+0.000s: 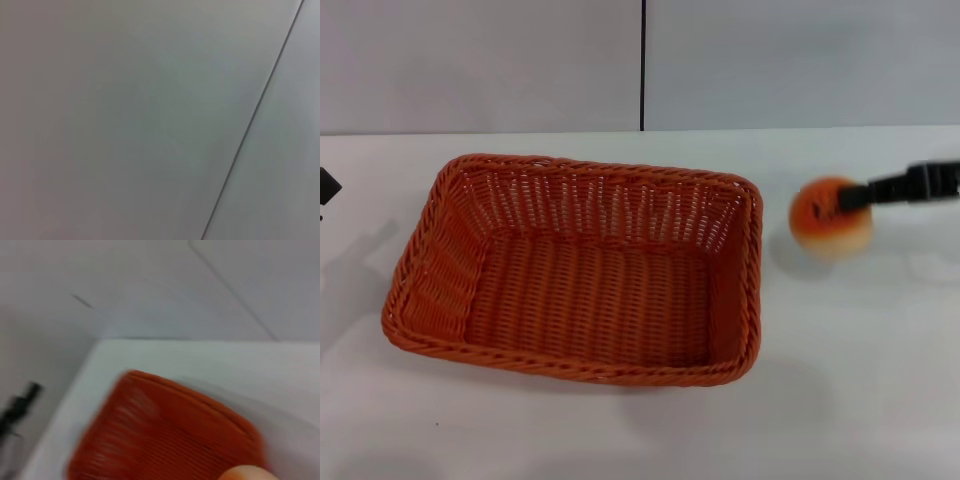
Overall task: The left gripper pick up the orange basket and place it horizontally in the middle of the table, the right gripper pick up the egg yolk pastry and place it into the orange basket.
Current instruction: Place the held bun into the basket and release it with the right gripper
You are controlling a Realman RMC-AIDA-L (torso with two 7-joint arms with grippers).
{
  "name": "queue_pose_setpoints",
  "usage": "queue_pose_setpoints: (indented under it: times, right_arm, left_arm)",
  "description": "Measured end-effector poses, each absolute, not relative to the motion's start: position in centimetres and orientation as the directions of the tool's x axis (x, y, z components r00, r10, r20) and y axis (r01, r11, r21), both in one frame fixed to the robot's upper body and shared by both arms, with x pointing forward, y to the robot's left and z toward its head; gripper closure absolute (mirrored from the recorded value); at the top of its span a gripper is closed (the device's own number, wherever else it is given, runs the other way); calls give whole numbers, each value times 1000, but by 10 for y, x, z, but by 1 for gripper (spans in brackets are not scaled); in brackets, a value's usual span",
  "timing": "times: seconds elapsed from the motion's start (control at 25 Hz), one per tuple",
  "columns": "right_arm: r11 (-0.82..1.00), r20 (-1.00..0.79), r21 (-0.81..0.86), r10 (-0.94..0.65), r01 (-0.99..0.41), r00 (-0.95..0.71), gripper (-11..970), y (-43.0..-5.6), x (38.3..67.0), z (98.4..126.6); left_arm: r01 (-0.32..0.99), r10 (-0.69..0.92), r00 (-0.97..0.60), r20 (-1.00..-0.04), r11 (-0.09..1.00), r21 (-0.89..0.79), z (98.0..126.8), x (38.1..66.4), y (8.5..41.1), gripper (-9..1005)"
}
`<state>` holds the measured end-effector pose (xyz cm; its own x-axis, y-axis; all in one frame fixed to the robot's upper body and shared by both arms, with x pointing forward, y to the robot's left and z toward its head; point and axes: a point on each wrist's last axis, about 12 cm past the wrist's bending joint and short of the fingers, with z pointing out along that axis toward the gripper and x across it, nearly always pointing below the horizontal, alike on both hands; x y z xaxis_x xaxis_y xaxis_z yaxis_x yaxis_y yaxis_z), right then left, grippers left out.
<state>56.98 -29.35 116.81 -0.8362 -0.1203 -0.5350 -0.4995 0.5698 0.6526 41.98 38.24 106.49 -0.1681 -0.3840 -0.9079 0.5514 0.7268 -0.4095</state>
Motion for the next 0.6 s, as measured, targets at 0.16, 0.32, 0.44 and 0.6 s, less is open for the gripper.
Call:
queue_pose_setpoints:
  times: [0.16,0.32,0.44,0.6]
  right_arm:
    - [441,-602,675,-134,-591,-788,915,-274,575,1192]
    - [375,-655,659,-142,-652,-742,926,-256,586,1197]
    - [329,-674,652,-162,-683,-721,926,-239,595,1187]
    - [312,-697,631,-175,-710,-696,928,-221,601,1170]
  left_arm:
    - [539,-403,-168,-900,727,-426,1062,417,382,333]
    - [530,-422,-158,-892,726,-438,1061,414,383,333]
    - [527,-441,-157,-884,720,-453,1059,410,382,333]
    - [514,-460,-143,-876,722,-463,1056,406,381,333]
